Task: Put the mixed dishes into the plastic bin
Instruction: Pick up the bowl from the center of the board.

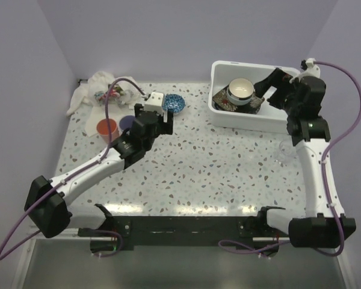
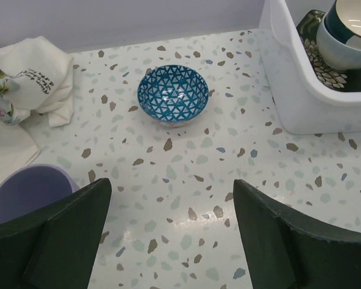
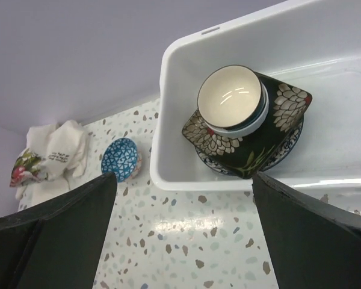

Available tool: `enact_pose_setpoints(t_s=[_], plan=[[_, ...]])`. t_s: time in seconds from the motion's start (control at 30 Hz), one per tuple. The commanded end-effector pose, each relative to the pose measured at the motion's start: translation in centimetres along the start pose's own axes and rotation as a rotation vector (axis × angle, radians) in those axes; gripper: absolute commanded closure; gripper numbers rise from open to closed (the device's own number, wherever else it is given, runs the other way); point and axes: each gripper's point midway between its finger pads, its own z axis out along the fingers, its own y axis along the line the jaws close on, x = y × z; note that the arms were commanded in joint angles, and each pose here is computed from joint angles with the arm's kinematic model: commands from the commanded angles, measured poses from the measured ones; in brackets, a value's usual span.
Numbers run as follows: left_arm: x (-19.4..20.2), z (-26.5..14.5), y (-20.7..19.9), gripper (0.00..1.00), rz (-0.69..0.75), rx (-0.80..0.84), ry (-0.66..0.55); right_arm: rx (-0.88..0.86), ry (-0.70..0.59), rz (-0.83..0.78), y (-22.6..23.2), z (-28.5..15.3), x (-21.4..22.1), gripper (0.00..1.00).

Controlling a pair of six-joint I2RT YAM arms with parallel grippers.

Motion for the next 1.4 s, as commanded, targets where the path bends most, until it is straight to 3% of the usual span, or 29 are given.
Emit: enact_pose_setpoints(t_s=[0.0,0.33,0.73,1.07,1.37], plan=[[-3.9,2.2,-1.7,0.13,-0.101,0.047,-0.049,-0.101,-0.034,0.013,0.7,-1.7,1.8,0.02],[-1.3,10.9,-0.8,0.13,-0.191,-0.010,0.172,-0.189,0.076,0.051,1.1,-5.0,9.1,0.02],[4.7,17.9,3.7,0.19,-0.360,-0.121,0.297,-0.214,0.127,-0.032,1.5,-7.8,11.6,0.02],[7.9,22.1,6.1,0.30,-0.437,-0.126,0.318,-0.218,0.190,-0.041,1.2,-7.9,13.7,0.02],[9.1,24.2,4.7,0.44,-0.479,-0.015,0.319,-0.209,0.207,-0.057,0.9,-7.9,14.2,0.02]])
